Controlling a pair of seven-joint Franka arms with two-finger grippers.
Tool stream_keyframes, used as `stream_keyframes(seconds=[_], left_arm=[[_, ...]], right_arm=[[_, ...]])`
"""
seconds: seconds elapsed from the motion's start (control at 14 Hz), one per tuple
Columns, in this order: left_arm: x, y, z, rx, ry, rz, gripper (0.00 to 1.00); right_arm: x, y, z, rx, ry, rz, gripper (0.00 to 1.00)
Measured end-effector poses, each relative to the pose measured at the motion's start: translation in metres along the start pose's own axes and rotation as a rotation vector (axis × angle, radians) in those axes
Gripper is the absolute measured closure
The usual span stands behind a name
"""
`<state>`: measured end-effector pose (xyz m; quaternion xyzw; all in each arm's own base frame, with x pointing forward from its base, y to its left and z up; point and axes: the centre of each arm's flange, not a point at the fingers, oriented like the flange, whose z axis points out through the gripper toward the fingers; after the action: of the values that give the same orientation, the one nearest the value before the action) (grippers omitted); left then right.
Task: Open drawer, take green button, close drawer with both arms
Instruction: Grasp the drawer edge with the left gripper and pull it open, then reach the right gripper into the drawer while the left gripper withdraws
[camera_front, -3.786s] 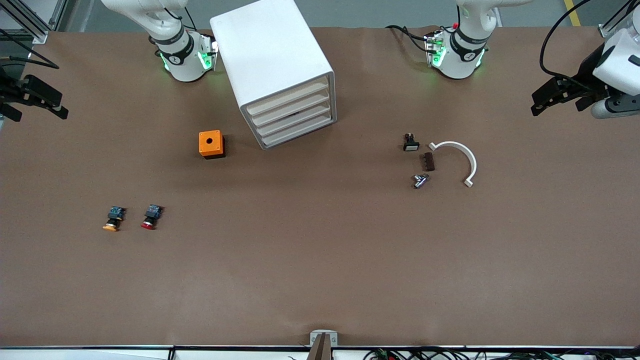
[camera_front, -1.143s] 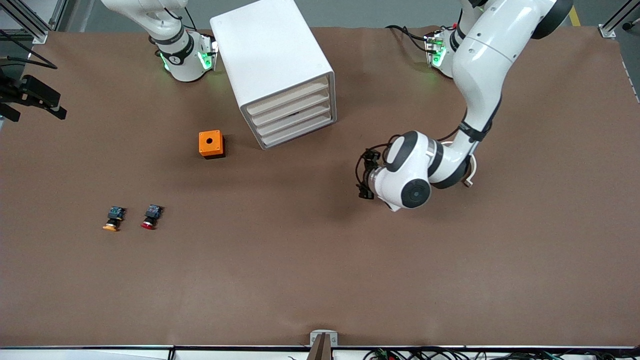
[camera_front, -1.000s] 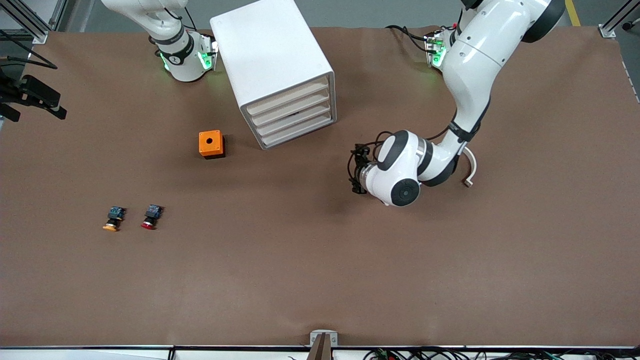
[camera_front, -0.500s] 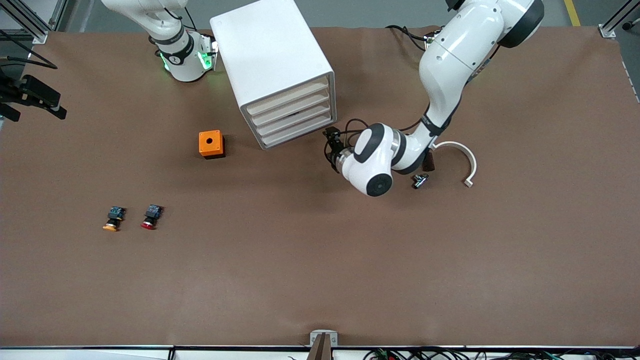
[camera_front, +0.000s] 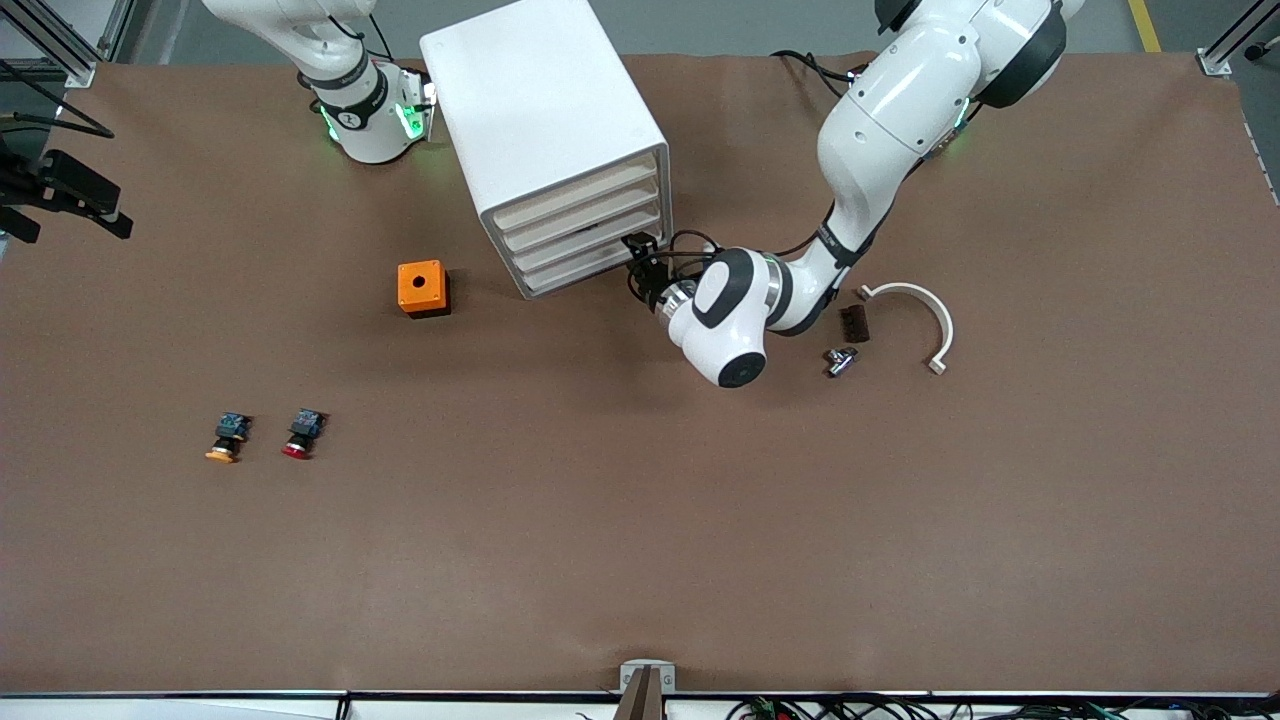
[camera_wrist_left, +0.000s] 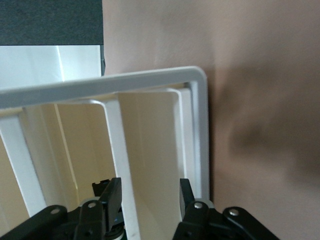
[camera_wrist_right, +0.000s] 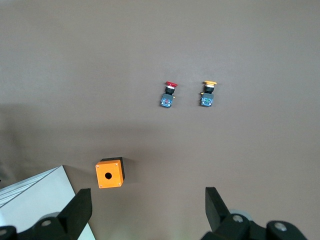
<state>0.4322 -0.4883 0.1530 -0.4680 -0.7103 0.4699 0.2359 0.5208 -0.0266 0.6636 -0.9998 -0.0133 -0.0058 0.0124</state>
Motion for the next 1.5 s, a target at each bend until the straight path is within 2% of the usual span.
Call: stream_keyframes(seconds=[0.43, 0.5, 0.64, 0.93, 1.14, 1.21, 1.36, 1.43, 1.5], left_arm=[[-0.009, -0.015, 0.028, 0.03, 0.014, -0.009, 0.56], [-0.009, -0.015, 0.03, 0.031, 0.017, -0.009, 0.63], [-0.009, -0.013, 0.029, 0.034, 0.015, -0.022, 0.87], [-0.009, -0.01, 0.02, 0.029, 0.004, -0.03, 0.86], [-0.006, 0.007, -0.032, -0.013, -0.058, -0.022, 0.86], [-0.002, 0.015, -0.057, -0.033, -0.086, 0.001, 0.86], [0.01, 0.029, -0.102, -0.062, -0.143, 0.039, 0.86], [0.017, 0.036, -0.121, -0.072, -0.172, 0.049, 0.86], [0.022, 0.041, -0.135, -0.079, -0.193, 0.06, 0.86]], right_arm=[[0.0, 0.005, 0.0, 0.0, 0.001, 0.014, 0.0], [0.0, 0.005, 0.0, 0.001, 0.001, 0.015, 0.0], [0.0, 0.005, -0.001, 0.0, 0.002, 0.015, 0.0], [0.009, 0.005, 0.016, 0.0, -0.029, 0.016, 0.0], [0.038, 0.008, 0.072, -0.009, -0.126, 0.019, 0.0], [0.051, 0.011, 0.094, -0.033, -0.15, 0.018, 0.0], [0.069, 0.018, 0.117, -0.109, -0.155, 0.007, 0.0], [0.072, 0.016, 0.118, -0.111, -0.152, 0.023, 0.0], [0.072, 0.013, 0.117, -0.081, -0.147, 0.086, 0.0]])
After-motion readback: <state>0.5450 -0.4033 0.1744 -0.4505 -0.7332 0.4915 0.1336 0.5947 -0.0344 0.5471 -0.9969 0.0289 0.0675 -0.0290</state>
